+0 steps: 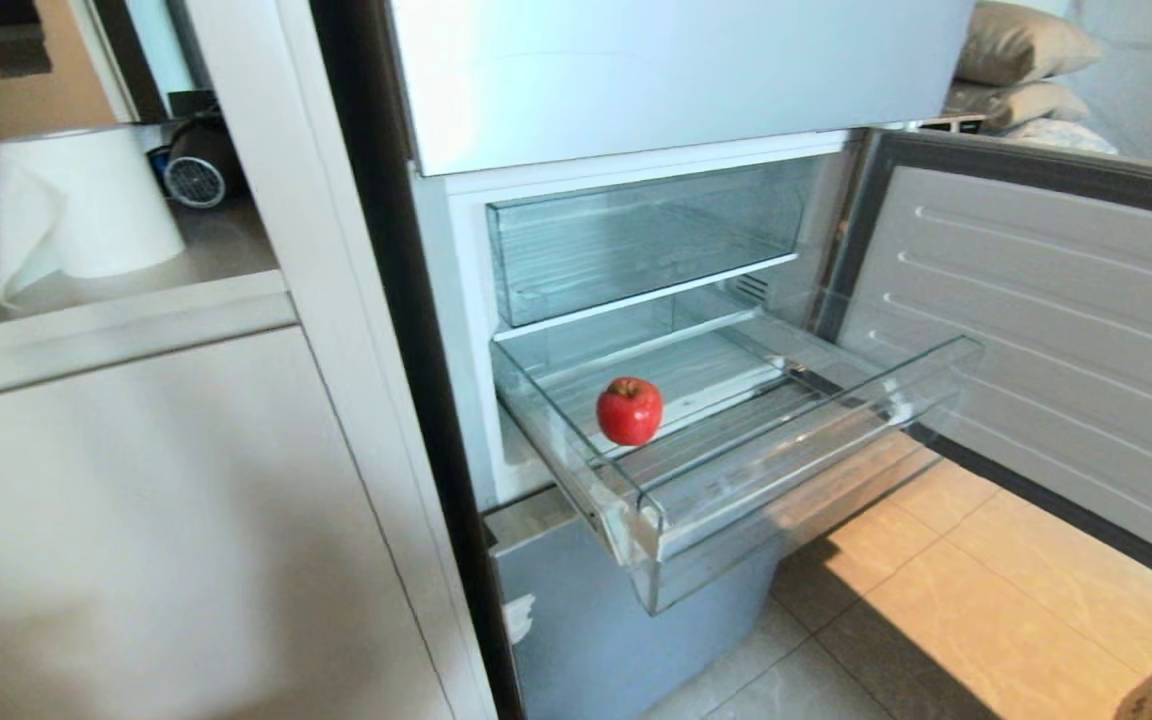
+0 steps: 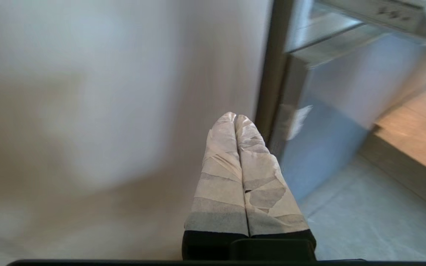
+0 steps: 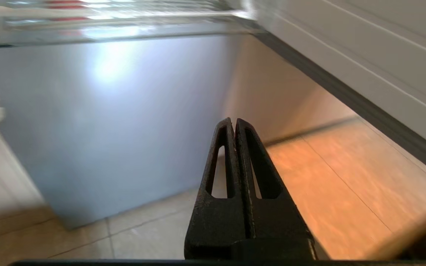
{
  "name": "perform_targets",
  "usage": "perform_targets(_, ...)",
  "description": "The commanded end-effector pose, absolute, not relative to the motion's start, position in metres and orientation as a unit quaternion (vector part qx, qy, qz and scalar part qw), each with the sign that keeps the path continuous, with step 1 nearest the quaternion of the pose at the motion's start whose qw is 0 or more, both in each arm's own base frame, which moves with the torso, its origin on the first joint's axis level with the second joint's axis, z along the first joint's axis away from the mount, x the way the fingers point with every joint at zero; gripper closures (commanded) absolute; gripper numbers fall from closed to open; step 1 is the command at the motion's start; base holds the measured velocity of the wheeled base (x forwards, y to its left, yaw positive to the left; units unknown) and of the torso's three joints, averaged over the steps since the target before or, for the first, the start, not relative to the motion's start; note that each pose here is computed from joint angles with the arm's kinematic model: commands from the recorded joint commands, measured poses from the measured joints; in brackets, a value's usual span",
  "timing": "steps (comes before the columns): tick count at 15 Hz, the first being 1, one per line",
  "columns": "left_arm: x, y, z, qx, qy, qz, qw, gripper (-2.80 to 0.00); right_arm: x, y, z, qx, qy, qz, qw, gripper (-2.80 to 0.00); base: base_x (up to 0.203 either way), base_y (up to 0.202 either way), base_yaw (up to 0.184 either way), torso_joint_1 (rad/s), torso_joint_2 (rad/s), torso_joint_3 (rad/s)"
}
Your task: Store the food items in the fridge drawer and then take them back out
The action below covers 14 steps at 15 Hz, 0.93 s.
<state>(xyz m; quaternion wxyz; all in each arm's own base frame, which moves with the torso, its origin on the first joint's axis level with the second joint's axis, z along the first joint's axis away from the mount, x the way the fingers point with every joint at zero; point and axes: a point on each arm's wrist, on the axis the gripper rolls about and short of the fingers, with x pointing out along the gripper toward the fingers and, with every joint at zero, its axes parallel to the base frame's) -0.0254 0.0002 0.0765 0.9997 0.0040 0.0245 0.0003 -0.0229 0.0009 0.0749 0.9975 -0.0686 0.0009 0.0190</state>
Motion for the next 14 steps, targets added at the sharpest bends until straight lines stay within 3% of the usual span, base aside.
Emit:
perform_targets(1, -0.025, 0.0, 0.076, 0.004, 0.026, 0.001, 1.0, 0.0, -0.023, 0.001, 0.074, -0.069, 0.002, 0.019, 0.997, 0.0, 0.0, 0.011, -0.177, 0.0, 0.01, 0.005)
perform_targets(7, -0.025, 0.0, 0.076, 0.004, 0.026, 0.001, 1.0, 0.0, -0.023, 0.001, 0.075, -0.066, 0.001, 0.02, 0.998, 0.0, -0.002, 0.006, -0.164, 0.001, 0.0, 0.003)
perform_targets(11, -0.025, 0.0, 0.077, 0.004, 0.025, 0.001, 1.0, 0.0, -0.016, 0.001, 0.079, -0.059, 0.042, 0.016, 0.997, 0.0, -0.001, 0.001, -0.018, 0.001, 0.0, -0.001)
perform_targets(14, -0.025, 0.0, 0.077, 0.004, 0.025, 0.001, 1.0, 0.0, -0.002, 0.0, 0.11, 0.016, 0.078, -0.011, 0.997, 0.0, 0.0, 0.0, 0.0, 0.0, 0.0, 0.0)
